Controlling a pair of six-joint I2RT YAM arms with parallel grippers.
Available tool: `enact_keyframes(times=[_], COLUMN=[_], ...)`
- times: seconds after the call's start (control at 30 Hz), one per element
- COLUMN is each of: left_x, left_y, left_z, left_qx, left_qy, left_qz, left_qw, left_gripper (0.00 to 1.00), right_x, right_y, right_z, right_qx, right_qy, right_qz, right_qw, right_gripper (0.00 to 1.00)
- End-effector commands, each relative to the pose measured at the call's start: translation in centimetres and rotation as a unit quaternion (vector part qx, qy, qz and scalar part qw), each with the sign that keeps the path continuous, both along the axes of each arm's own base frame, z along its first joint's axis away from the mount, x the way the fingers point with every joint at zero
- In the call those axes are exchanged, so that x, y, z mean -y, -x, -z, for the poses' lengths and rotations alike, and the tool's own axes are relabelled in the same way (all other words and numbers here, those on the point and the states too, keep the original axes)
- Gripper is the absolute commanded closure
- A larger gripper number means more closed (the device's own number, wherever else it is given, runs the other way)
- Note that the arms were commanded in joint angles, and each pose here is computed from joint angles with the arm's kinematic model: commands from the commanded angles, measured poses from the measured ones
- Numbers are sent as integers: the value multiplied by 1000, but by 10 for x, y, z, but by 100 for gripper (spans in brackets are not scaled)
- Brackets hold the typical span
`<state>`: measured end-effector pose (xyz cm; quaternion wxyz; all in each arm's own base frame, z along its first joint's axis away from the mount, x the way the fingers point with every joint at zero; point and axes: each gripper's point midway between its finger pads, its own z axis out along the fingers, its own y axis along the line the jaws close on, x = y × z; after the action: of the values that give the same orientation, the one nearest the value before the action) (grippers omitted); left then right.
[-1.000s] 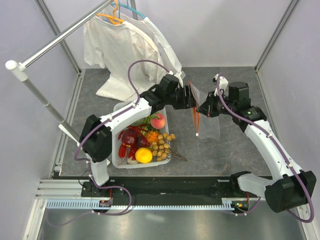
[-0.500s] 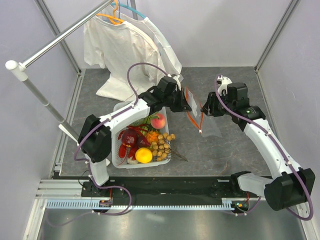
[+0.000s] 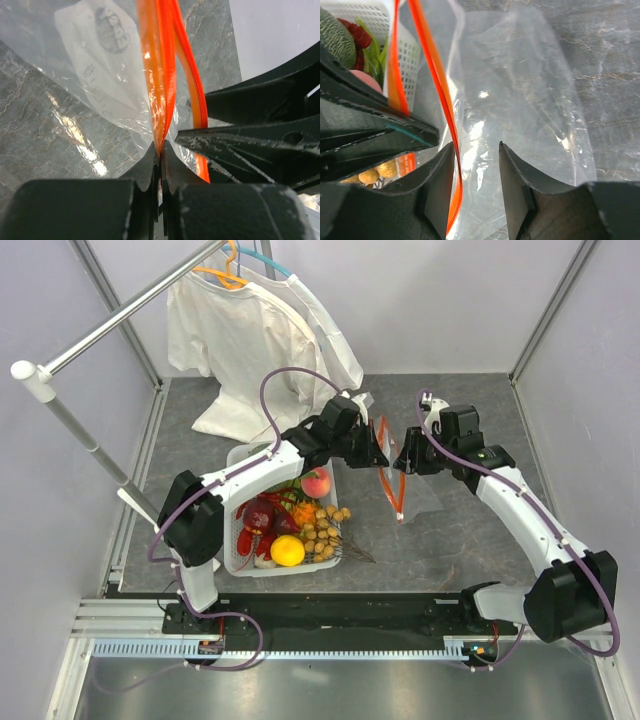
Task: Place the food in the zip-top bag and seal the zipper
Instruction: Open the zipper of the food storage bag.
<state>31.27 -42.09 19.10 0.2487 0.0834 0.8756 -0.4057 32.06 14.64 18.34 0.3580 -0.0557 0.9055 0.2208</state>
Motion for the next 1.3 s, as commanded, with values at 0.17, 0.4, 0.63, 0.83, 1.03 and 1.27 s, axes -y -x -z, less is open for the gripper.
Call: enact_keyframes(times=[0.17, 0.4, 0.63, 0.83, 1.03, 1.27], left_x=[11, 1, -23, -24, -19, -51], left_y=[5, 24, 16, 5, 14, 45], left_z=[-57, -62, -52, -39, -56, -99], left_qx=[41, 26, 44, 48, 86, 213], left_qy=[84, 134, 118, 89, 99, 79], left_qz=[37, 105, 117, 115, 185, 259], left_qw=[995, 985, 985, 988, 974, 939], left_gripper=[98, 96, 89, 82, 49, 13], right_x=[-22, 20, 65, 69, 59, 58], right_y=[9, -9, -12, 3, 14, 10], right_z=[1, -9, -38, -63, -60, -26], right_qx=[-10, 15, 56, 76, 63, 33], right_qy=[-35, 14, 56, 47, 19, 18], right_qz=[-50, 18, 64, 64, 55, 56], right_qw=[998, 1000, 995, 994, 996, 998], right_gripper=[61, 100, 100, 100, 100, 100])
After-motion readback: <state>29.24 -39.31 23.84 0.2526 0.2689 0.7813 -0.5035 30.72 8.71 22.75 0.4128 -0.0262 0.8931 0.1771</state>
